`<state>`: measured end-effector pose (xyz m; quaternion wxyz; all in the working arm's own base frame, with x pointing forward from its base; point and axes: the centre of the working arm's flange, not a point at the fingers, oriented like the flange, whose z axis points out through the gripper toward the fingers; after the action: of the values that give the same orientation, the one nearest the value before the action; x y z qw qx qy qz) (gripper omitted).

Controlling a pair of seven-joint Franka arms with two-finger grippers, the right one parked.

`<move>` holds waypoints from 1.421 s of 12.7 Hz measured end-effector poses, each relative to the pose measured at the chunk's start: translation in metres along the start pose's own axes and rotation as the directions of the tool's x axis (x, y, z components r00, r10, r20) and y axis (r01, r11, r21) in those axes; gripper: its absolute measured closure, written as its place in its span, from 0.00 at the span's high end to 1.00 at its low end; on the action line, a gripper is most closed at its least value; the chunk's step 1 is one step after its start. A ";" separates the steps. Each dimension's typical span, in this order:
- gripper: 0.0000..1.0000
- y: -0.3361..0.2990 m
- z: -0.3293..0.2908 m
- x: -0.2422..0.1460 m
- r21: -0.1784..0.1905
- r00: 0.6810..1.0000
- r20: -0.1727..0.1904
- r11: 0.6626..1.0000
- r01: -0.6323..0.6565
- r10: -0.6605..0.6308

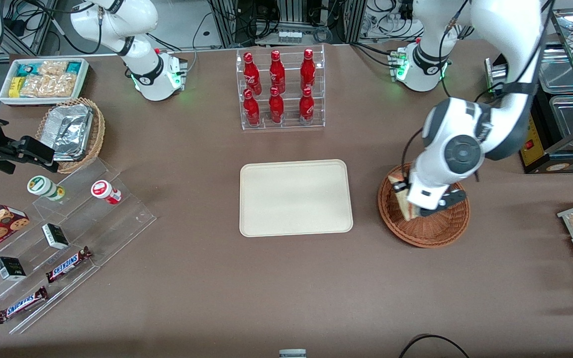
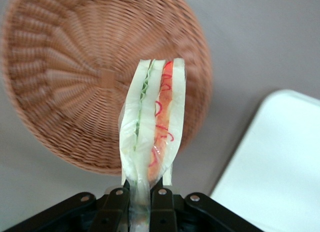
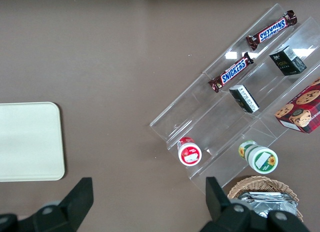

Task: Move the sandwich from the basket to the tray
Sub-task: 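Carry the sandwich with the left gripper over the beige tray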

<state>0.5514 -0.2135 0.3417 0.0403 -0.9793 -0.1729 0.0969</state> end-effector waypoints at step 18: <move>0.14 0.267 0.070 -0.121 -0.086 0.996 -0.063 0.994 -0.062 0.056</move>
<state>0.5144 -0.5025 0.2646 -0.0002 -0.9873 -0.1467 0.0606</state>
